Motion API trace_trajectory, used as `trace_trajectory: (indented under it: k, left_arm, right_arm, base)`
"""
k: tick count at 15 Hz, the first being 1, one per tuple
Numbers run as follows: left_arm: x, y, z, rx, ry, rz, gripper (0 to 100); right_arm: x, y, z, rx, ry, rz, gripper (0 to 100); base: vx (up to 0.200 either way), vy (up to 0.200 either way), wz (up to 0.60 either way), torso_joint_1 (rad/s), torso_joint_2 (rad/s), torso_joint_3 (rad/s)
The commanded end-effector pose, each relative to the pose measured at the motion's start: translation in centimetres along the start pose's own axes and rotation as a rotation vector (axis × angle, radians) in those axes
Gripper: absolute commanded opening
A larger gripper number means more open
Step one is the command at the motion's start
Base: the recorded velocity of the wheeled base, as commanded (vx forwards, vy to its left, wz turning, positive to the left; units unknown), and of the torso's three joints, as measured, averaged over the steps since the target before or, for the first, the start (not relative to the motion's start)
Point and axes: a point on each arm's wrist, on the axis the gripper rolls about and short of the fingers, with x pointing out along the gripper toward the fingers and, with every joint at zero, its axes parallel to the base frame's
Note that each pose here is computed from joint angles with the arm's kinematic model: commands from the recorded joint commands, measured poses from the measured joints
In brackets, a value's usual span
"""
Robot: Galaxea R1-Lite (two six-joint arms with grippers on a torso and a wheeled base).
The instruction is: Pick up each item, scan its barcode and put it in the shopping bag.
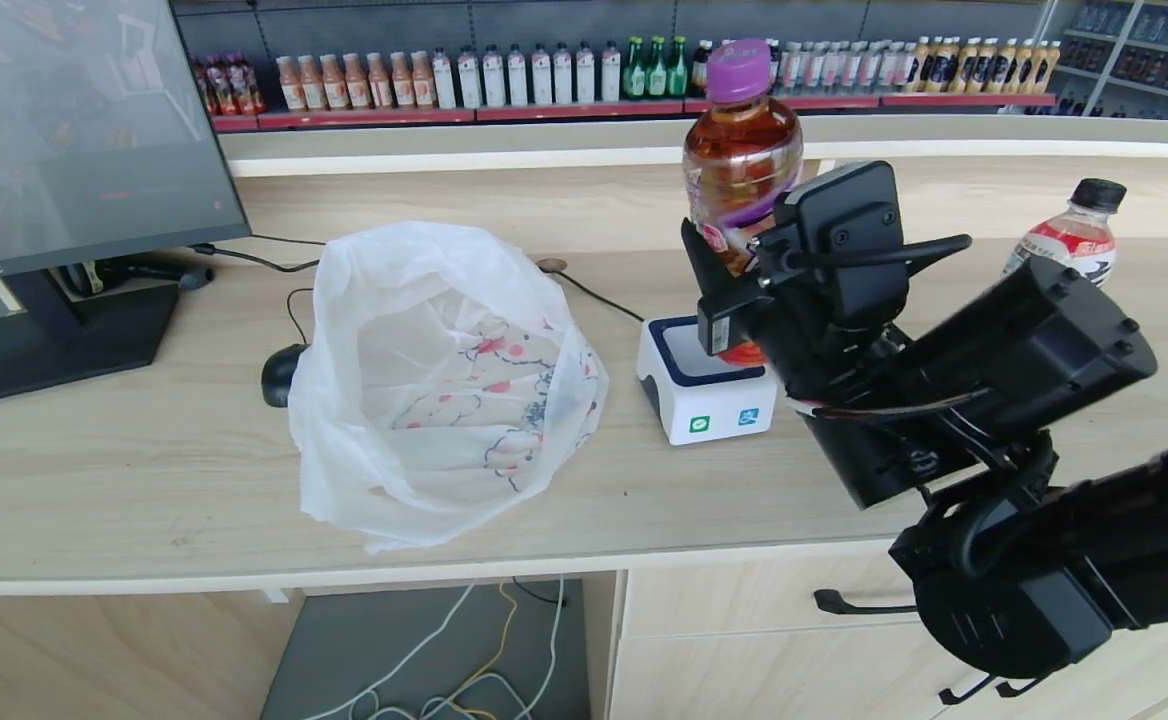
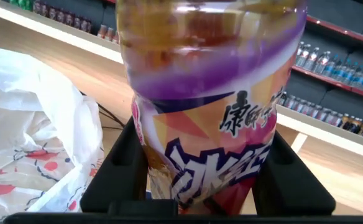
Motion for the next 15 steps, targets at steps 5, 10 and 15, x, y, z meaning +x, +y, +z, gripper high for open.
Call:
trace_trajectory:
  k: [5, 10, 15]
  left_arm:
    - [0.0, 0.0, 0.0, 0.000, -0.001, 0.000, 100]
    - [0.0, 0.0, 0.0, 0.000, -0.001, 0.000, 100]
    - [0.0, 0.0, 0.0, 0.000, -0.001, 0.000, 100]
  right_arm:
    - [0.3, -0.1, -0.9, -0.119, -0.015, 0.071, 0]
    - [0.8, -1.2, -1.0, -0.257, -0.073, 0.187, 0]
    - [0.7, -2.8, -0.3, -0.392, -0.158, 0.311, 0]
  base:
    - [0.000, 0.000, 0.00, 0.000, 0.00, 0.000]
    - [0.000, 0.000, 0.00, 0.000, 0.00, 0.000]
    - [0.000, 0.000, 0.00, 0.000, 0.00, 0.000]
